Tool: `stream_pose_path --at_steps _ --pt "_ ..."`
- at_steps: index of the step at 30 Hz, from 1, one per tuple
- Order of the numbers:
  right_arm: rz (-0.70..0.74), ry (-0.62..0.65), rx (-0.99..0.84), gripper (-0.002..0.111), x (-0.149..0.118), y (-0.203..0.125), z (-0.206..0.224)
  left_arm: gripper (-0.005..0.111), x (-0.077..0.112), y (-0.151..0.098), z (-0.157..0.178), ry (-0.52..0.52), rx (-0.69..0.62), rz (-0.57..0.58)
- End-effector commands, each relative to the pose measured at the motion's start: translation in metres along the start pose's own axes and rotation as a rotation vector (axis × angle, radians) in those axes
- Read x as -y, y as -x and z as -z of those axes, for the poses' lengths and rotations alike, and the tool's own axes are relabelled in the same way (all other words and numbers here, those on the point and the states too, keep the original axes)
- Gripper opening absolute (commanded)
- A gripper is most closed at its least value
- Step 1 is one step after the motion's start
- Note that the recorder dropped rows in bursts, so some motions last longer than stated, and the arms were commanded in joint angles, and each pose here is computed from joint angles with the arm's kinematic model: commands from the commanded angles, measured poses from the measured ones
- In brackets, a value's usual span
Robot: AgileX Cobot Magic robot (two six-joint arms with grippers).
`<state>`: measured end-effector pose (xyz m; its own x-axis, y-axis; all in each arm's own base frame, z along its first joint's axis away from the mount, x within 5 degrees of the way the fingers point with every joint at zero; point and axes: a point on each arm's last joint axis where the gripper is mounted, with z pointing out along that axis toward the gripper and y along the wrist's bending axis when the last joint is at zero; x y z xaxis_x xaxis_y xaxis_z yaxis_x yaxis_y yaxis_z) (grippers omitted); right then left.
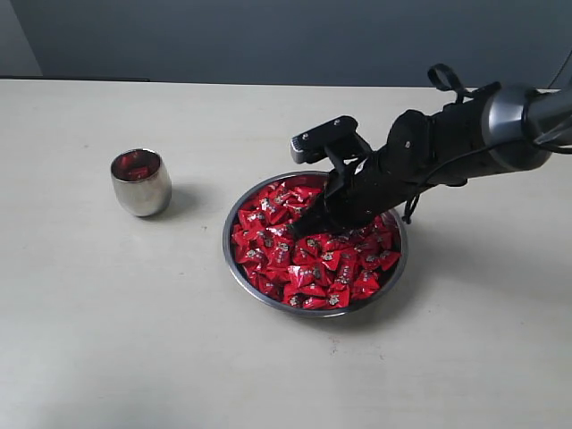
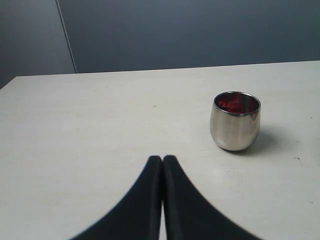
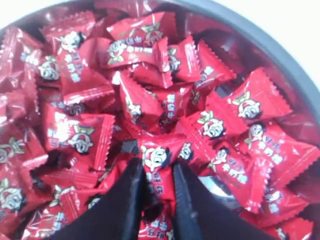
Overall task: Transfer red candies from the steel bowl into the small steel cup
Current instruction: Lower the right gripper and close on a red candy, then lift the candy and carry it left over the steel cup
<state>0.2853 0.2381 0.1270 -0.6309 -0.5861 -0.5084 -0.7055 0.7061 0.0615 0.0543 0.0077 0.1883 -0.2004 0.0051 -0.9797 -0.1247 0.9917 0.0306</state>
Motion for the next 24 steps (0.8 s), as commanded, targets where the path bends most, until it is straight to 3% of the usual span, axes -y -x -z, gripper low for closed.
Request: stream_pose_path --at_steps 1,24 --pt "0.051 -0.016 0.044 0.005 -0.001 0.008 0.013 0.000 0.000 -0.001 0.000 0.000 0.002 0.005" --pt "-0.025 -0.075 0.227 -0.001 0.005 0.029 0.038 0.000 0.000 -0.001 0.000 0.000 0.002 0.005"
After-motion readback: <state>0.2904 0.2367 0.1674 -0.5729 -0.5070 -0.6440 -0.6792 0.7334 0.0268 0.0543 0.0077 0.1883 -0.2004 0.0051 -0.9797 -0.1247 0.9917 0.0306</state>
